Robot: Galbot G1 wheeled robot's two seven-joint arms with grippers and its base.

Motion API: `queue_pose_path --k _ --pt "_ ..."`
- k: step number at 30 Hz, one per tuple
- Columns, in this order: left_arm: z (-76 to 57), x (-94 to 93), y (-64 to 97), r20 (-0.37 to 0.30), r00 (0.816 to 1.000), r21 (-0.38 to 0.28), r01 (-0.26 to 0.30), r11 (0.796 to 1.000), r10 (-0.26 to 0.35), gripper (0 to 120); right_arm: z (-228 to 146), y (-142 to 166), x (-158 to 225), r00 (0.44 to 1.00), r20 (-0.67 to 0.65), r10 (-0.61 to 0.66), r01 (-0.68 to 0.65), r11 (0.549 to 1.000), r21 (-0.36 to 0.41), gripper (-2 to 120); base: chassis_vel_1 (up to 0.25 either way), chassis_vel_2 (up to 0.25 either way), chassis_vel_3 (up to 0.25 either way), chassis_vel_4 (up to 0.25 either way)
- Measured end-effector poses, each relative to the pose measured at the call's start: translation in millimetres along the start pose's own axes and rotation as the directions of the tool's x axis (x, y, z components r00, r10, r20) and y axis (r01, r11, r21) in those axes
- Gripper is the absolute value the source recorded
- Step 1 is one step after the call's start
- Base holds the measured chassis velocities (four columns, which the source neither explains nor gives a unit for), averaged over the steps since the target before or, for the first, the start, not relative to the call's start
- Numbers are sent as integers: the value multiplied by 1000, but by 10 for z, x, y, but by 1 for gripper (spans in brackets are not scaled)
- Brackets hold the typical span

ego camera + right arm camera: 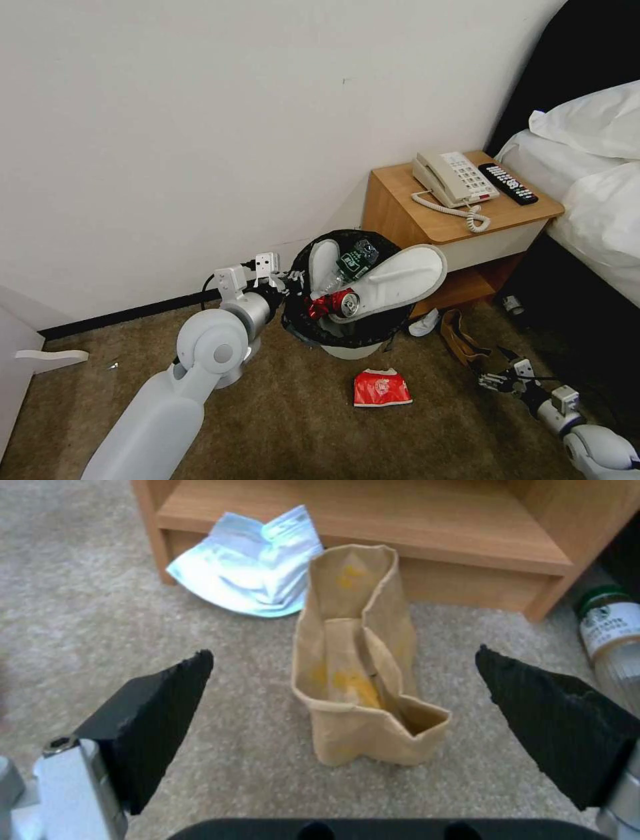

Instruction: Pick up the trash bin, then pick up the garbage from the floor and place it into the trash bin.

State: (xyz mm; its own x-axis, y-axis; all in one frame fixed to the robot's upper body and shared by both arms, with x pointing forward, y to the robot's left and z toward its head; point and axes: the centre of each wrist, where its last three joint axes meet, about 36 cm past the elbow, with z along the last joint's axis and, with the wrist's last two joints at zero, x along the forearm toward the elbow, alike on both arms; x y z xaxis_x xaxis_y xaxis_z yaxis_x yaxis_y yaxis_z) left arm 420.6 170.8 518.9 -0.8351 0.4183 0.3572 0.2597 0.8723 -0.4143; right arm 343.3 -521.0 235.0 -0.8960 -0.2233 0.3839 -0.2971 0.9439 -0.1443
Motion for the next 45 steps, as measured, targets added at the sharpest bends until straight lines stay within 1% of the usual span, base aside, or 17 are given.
queue_pose_path --k 4,9,15,26,37,45 --pt "2 -7 7 0 1000 0 1 1000 -1 4 -4 -14 -33 1000 -8 22 -22 1000 -9 100 0 0 0 0" --pt "5 -20 17 -1 1000 1 3 1000 -3 4 5 -48 -106 996 -36 86 -87 996 -32 100 0 0 0 0" --pt "12 -33 17 -3 1000 1 2 1000 -2 4 28 -64 -127 991 -58 119 -122 992 -43 100 0 0 0 0" --pt "12 -37 18 -3 1000 0 2 1000 -2 4 43 -17 -161 990 -71 124 -128 991 -46 100 0 0 0 0" --pt "15 -30 23 -1 1000 -2 2 1000 -2 4 41 135 -363 991 -78 105 -108 993 -37 100 0 0 0 0" --pt "17 -43 25 0 1000 0 -1 1000 1 4 47 182 -445 988 -91 122 -126 991 -37 100 0 0 0 0"
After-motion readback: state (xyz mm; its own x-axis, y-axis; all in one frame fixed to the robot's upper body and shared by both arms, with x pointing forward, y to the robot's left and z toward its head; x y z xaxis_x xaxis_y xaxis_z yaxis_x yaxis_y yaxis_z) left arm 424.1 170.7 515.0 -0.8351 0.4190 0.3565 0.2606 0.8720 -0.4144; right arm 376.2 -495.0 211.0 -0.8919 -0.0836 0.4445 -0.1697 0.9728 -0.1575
